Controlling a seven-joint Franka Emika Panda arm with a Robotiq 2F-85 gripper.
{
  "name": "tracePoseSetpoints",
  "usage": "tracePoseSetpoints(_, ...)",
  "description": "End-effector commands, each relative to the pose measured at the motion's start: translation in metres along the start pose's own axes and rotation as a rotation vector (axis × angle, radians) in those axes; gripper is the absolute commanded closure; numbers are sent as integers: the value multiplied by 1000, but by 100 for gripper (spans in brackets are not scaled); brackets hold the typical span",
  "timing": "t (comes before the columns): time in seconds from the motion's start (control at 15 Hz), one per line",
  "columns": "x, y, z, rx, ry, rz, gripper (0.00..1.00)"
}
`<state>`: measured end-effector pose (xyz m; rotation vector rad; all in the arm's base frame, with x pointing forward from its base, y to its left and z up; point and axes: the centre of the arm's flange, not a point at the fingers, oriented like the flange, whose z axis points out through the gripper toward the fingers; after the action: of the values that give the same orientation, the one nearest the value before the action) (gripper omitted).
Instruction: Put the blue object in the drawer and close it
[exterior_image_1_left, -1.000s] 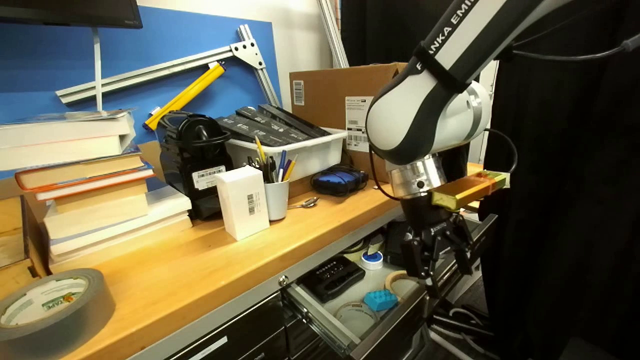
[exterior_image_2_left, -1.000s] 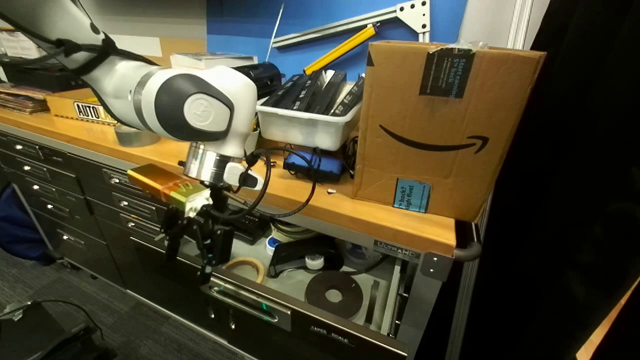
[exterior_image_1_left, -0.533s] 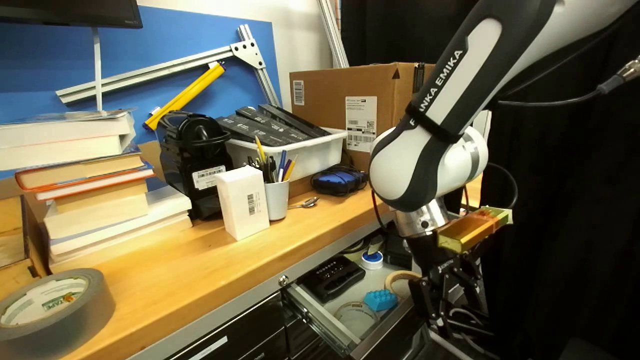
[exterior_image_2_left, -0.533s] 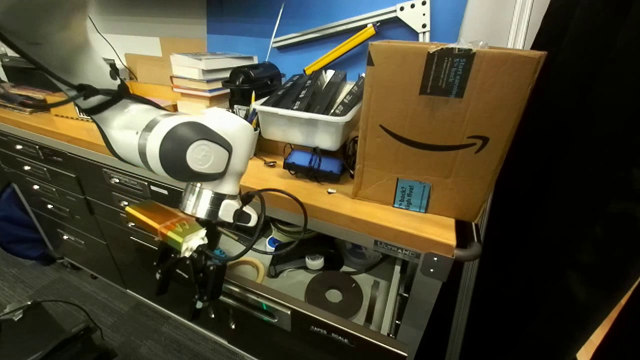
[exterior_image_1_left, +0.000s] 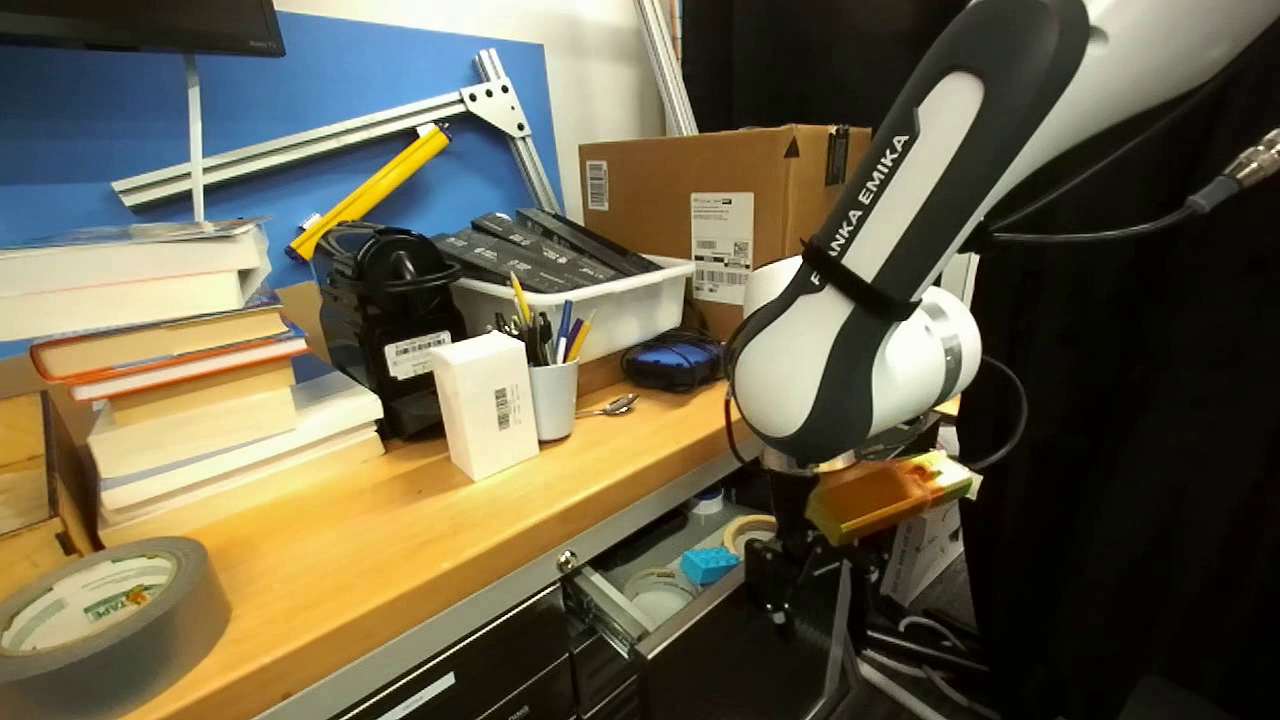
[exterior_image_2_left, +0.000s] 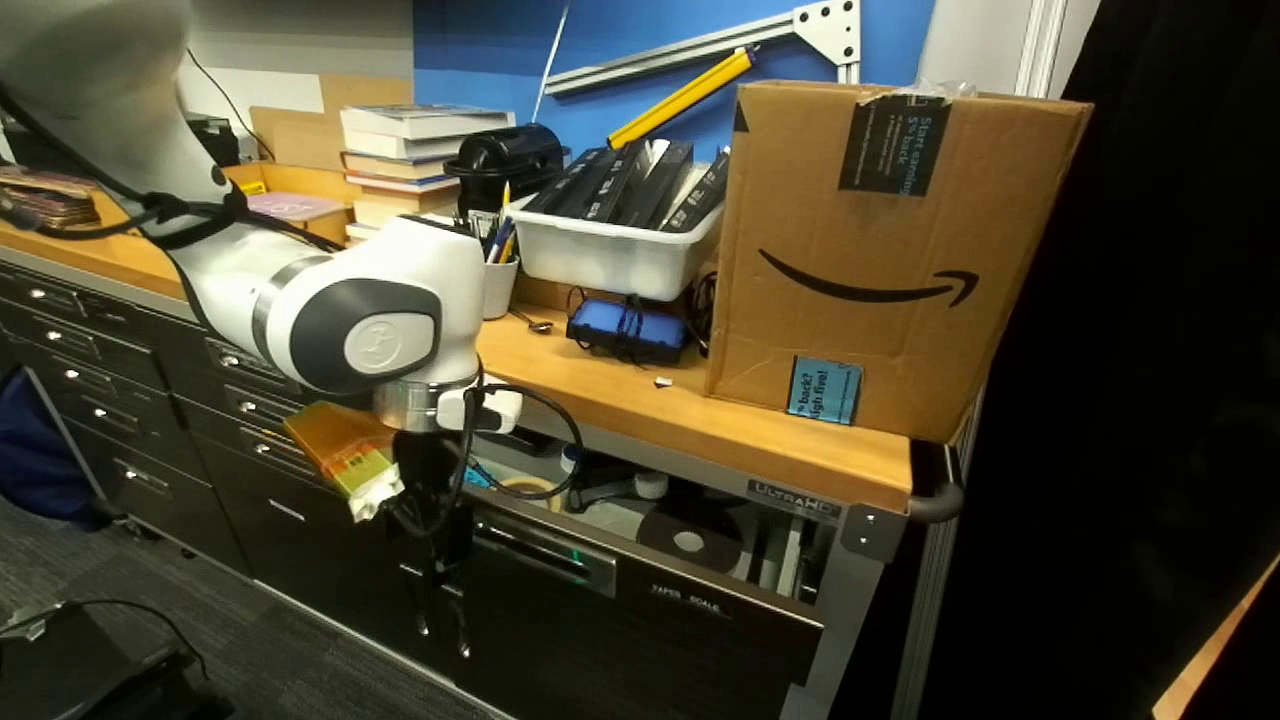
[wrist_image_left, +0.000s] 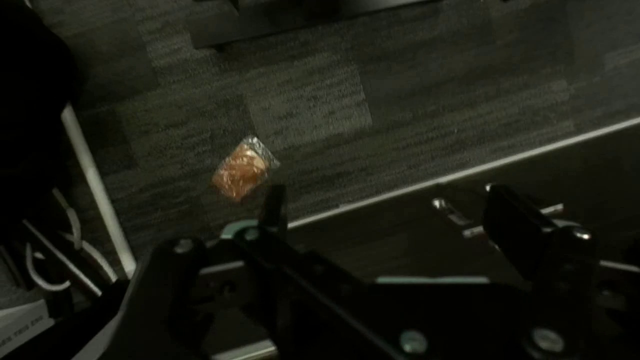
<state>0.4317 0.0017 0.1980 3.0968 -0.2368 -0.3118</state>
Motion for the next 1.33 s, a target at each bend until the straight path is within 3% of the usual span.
tracePoseSetpoints(0.0, 17, -25, -3, -13, 186, 77, 0)
tracePoseSetpoints(0.47, 44, -54, -8, -108, 531, 132, 0)
tracePoseSetpoints(0.8, 44, -39, -33, -168, 653, 257, 0)
tracePoseSetpoints(0.93, 31, -39, -49, -166, 613, 269, 0)
tracePoseSetpoints(1.27, -21, -48, -114, -99, 427, 50, 0)
